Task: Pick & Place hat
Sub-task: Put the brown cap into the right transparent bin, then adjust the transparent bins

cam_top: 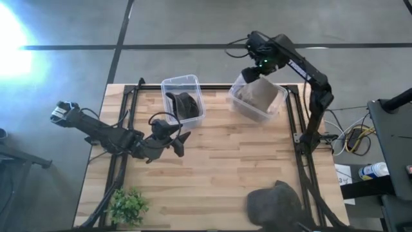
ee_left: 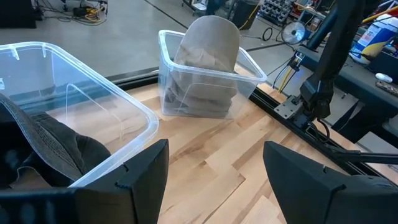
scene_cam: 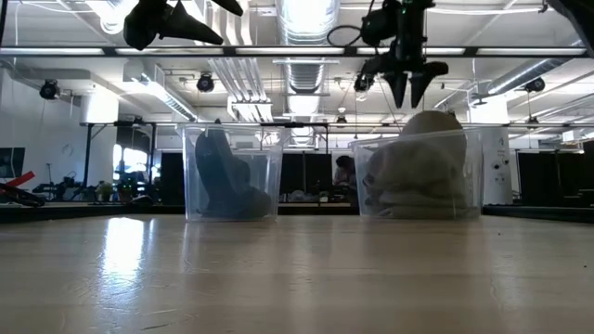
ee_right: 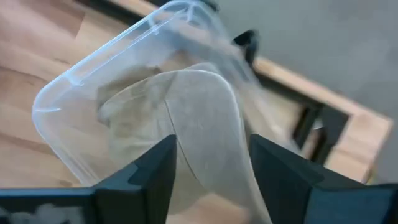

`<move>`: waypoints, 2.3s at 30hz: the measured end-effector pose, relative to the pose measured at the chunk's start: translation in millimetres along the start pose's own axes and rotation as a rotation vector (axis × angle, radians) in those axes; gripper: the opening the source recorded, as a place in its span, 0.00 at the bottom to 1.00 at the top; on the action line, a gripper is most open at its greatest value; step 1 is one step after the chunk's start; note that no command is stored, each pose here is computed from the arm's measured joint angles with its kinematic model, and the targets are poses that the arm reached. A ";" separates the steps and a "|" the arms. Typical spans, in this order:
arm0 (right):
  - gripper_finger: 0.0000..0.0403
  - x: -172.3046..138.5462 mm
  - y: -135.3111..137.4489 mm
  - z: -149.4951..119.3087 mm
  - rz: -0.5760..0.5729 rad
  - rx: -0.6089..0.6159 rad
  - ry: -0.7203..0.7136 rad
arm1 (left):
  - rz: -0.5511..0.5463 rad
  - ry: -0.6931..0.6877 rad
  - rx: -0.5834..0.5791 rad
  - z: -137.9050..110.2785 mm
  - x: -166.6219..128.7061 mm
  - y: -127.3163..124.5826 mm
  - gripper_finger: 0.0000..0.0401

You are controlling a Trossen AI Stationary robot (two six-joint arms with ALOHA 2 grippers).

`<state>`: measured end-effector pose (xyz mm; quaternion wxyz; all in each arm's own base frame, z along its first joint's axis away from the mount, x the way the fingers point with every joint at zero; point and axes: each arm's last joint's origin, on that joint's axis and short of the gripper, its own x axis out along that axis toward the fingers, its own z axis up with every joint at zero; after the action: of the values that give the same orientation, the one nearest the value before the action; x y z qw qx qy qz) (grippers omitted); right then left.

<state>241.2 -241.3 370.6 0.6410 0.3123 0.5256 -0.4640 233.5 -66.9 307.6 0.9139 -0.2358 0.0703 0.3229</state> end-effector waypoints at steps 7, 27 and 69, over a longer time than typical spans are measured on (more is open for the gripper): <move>0.53 -34.1 -14.8 -20.2 0.032 -0.025 -0.084 | 0.000 0.001 0.001 -0.2 -0.1 0.0 0.63; 0.52 49.4 42.0 -109.0 -0.022 -0.395 0.235 | -0.013 0.015 0.011 -0.4 -0.1 -0.2 0.63; 0.51 68.9 35.3 -116.4 0.015 -0.624 0.228 | -0.019 0.028 0.017 -0.9 -0.3 0.2 0.63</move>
<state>230.3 -143.1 271.7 0.6462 0.1546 0.7085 -0.2378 233.2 -67.3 306.8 0.9177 -0.2334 0.0836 0.3105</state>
